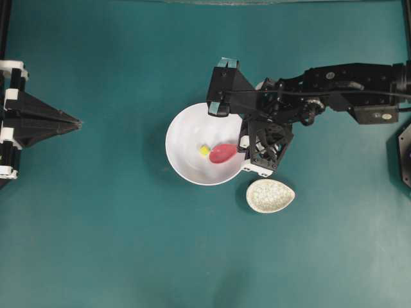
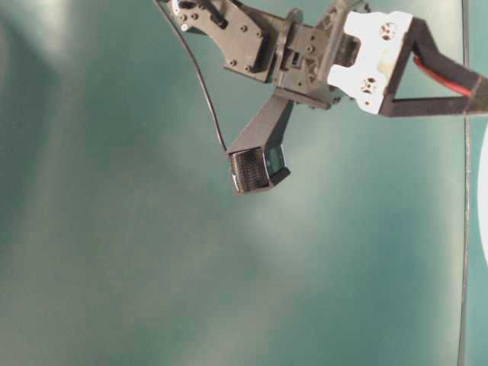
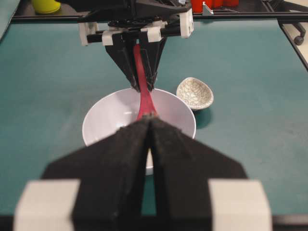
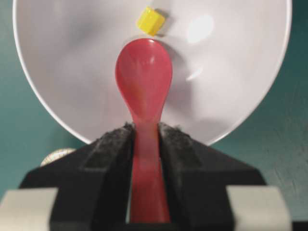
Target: Scoop the yellow hexagonal prism block from the bowl with a spoon using the right arm.
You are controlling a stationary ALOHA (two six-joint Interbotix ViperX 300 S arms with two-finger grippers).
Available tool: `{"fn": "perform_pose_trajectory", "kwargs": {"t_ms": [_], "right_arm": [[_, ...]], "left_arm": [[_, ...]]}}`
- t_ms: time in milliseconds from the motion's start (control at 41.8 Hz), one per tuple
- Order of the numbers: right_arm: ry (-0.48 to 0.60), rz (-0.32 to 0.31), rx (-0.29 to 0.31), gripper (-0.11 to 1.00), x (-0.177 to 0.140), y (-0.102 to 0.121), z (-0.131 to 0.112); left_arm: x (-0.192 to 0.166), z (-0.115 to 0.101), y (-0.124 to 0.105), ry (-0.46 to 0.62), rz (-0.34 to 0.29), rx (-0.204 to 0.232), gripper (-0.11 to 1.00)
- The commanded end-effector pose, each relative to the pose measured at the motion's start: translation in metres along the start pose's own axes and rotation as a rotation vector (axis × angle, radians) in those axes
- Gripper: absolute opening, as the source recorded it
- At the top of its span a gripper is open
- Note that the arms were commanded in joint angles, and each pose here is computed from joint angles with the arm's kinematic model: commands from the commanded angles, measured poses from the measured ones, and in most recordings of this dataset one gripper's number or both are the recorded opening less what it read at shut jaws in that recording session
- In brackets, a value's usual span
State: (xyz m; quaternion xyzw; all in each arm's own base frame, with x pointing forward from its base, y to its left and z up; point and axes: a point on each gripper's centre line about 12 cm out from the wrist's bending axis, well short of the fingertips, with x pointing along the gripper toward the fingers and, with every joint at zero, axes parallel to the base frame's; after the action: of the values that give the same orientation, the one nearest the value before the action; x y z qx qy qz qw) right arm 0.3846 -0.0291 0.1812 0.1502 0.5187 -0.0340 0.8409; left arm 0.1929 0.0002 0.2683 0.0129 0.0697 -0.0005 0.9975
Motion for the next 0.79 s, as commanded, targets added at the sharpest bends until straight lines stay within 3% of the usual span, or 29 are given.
{"fn": "perform_pose_trajectory", "kwargs": {"t_ms": [0,766], "right_arm": [[-0.042,0.005,-0.007,0.22,-0.007,0.003,0.006],[-0.141,-0.007,-0.011,0.22,0.004,0.000,0.017]], "left_arm": [[0.001,0.011,0.000,-0.029,0.000,0.002,0.01],[0.000,0.012,0.000,-0.034,0.001,0.000,0.01]]}}
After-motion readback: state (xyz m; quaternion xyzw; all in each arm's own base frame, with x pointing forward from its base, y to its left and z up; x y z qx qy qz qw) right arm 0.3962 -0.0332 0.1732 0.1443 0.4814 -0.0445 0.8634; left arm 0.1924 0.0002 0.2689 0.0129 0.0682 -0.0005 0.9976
